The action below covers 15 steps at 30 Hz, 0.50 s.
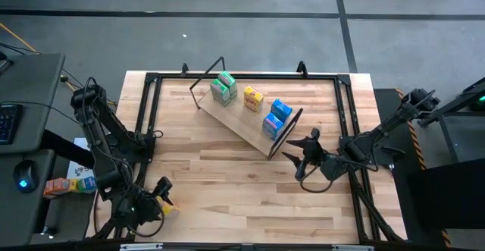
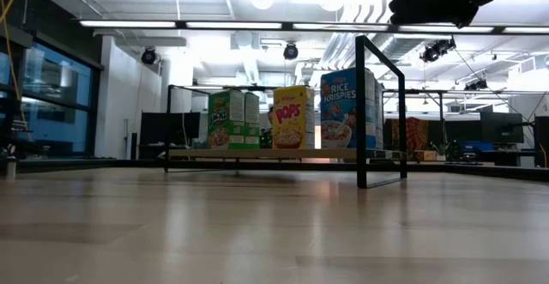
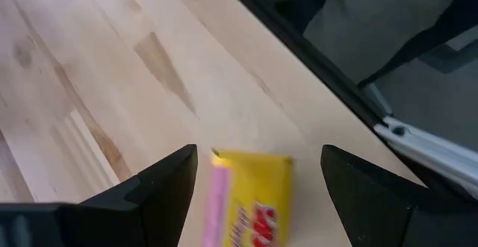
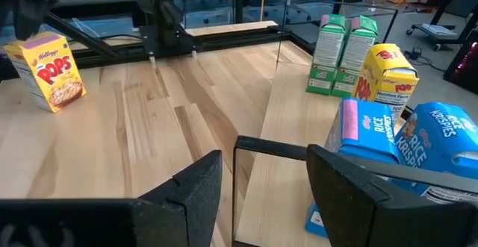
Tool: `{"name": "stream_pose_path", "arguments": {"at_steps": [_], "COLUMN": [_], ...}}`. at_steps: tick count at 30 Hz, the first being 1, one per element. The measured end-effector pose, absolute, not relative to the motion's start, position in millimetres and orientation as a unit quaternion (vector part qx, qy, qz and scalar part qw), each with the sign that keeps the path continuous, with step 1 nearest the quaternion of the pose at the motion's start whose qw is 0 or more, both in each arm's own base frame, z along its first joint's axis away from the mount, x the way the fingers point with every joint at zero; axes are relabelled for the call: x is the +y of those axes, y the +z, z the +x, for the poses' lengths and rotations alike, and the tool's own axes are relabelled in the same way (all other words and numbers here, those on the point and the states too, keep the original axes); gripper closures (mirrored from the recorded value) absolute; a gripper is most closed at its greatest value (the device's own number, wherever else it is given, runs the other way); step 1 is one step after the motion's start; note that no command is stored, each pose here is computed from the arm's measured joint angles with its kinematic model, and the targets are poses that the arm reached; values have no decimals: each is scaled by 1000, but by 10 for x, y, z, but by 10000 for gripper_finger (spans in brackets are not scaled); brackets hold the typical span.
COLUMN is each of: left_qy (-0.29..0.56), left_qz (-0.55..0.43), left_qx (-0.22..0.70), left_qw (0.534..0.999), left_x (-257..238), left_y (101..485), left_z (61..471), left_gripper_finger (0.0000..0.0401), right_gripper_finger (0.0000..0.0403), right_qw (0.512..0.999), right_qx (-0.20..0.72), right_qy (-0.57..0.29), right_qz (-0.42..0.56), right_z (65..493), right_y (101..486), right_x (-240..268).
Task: Stack cereal on shelf
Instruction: Put the yellow cereal box on the shelf aligned with the other yellow cereal box
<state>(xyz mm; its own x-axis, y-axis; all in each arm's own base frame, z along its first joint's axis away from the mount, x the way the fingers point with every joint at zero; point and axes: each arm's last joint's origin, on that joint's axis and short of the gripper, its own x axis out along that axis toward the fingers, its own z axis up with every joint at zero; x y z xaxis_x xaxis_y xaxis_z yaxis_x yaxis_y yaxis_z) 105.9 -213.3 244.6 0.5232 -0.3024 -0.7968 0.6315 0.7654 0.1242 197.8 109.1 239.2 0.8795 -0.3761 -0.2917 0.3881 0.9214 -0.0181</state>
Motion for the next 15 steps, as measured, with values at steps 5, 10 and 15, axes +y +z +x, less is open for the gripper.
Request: {"name": "stream_pose_path", "arguments": {"at_steps": [5, 10, 15], "left_qy": [-275, -270, -267], "left_qz": [199, 215, 203], "left_qx": [414, 428, 442], "left_qw": [844, 836, 832], "left_x": [-2126, -2089, -2068], "left_y": [2435, 2399, 2307], "left_z": [1052, 1038, 1027], "left_gripper_finger": [123, 123, 123], "right_gripper_finger": [218, 218, 218], "right_qw": [969, 969, 969], "right_qx": [146, 146, 146], "right_qy": [-197, -197, -197], "right_qz": [20, 21, 20], "right_z": [1978, 1978, 1978], "right_y": [2392, 2392, 2391], "right_x": [1091, 1091, 1091]}}
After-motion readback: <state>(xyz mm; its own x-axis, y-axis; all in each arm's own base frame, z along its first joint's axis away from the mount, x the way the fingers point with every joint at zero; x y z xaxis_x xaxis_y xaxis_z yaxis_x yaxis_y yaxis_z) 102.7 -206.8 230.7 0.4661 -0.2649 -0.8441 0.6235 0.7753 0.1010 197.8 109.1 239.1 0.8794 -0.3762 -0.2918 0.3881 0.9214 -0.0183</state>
